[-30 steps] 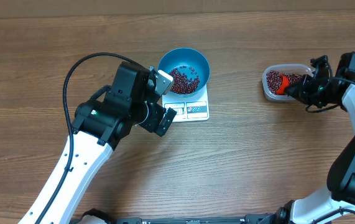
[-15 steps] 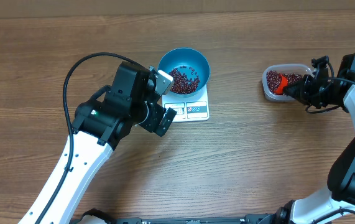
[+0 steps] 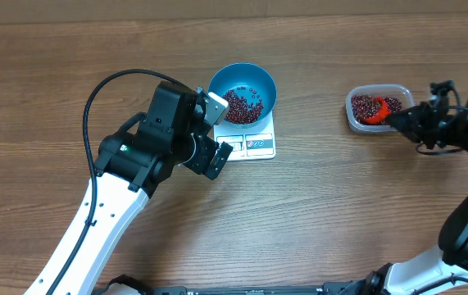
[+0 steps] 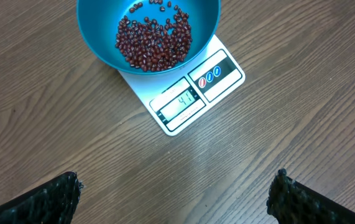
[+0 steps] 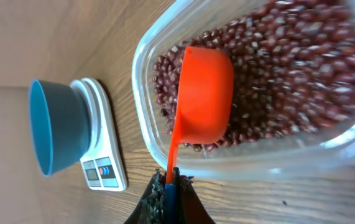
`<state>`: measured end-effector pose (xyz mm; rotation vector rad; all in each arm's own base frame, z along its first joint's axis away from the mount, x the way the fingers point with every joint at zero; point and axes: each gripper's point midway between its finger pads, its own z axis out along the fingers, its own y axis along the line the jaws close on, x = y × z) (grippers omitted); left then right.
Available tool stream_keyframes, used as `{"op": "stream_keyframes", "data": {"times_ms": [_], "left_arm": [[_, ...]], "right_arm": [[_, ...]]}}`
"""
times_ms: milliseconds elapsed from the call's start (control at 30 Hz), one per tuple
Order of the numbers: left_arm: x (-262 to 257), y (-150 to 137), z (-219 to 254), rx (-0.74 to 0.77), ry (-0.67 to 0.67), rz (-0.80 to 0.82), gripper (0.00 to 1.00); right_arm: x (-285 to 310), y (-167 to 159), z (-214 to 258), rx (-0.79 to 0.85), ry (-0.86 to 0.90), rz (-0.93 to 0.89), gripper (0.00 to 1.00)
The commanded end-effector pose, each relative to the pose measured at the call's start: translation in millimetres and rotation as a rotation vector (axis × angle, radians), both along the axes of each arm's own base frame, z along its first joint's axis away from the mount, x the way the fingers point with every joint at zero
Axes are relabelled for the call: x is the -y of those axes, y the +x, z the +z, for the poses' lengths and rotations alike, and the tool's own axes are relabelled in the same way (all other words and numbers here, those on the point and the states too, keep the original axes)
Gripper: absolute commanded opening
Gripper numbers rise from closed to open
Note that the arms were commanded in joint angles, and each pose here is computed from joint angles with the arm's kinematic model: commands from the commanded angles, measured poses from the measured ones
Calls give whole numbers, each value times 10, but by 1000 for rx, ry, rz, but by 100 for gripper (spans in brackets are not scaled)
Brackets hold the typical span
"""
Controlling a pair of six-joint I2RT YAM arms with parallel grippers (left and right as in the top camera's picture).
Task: Scoop item into bowl and weigh 150g on scale
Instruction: 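Dip the red scoop into the tub beans with the right gripper, then lift the filled scoop and carry it left over the teal bowl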
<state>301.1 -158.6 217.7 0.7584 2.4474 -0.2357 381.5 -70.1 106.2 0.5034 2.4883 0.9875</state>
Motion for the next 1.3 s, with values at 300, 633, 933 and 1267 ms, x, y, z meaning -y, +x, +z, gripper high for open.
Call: {"op": "stream_keyframes", "data": {"times_ms": [300,633,933,1267], "left_arm": [[-22,-10,-8,9,14,-10,100],[-22,-10,-8,9,14,-10,100],[-21,-10,-7,9,14,-10,99],[-22,-10,-8,9,14,-10,100]], "right_arm": [[216,-75,237,103,166,-56,4],[184,-151,308,108,232,-53,4],[93,-175,461,161,265,-14,4],[-360,-153,940,280,245,121,4]]}}
